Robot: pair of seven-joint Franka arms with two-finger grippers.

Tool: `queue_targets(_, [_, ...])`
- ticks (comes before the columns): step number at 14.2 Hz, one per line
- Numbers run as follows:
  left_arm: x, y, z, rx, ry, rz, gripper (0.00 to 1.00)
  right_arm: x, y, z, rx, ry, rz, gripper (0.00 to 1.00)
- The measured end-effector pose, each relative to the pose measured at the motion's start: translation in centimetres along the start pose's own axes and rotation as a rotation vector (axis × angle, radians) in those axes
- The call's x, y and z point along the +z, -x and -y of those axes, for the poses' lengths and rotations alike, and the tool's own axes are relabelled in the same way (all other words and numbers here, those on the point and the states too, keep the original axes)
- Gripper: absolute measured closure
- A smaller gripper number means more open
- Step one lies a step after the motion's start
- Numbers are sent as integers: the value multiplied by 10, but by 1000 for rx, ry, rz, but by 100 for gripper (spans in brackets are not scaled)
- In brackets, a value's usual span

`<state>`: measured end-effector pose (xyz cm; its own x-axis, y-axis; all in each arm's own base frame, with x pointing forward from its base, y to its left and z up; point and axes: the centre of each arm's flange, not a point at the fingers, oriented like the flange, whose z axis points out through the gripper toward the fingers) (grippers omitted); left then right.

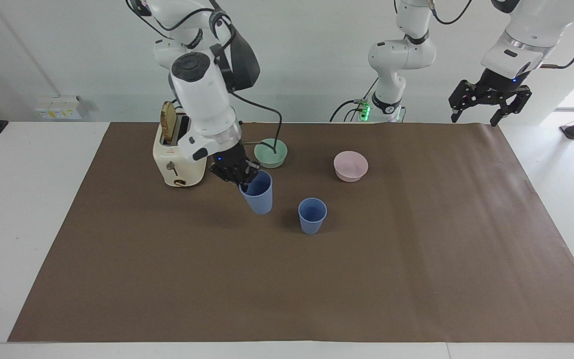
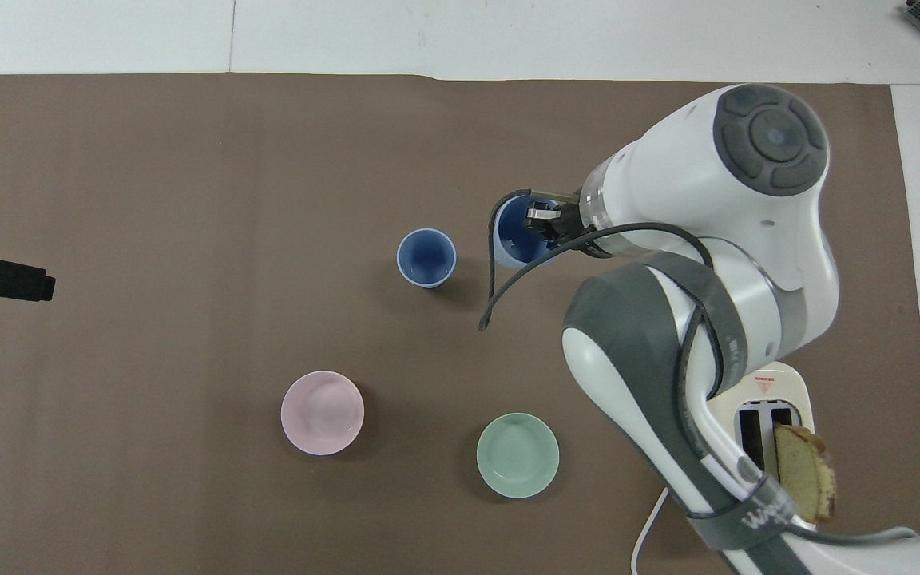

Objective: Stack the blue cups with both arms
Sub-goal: 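Lift the blue cup with the right gripper over the first cup, then lower the held cup into the first blue cup and open the right gripper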

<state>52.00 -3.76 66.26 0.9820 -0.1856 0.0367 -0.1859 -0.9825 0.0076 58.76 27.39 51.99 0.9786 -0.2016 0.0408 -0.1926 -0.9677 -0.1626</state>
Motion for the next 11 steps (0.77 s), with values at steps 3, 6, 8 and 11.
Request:
queue_targets(3, [0, 0, 0, 0, 0, 0, 0, 0, 13, 19, -34, -6, 1, 95])
queue_targets(6, [0, 0, 0, 0, 0, 0, 0, -3, 21, 37, -64, -25, -15, 95])
queue_targets(8, [0, 0, 0, 0, 0, 0, 0, 4, 27, 55, -80, -28, -10, 95])
queue_targets(11, [0, 0, 0, 0, 0, 0, 0, 32, 39, 79, -90, 13, -6, 95])
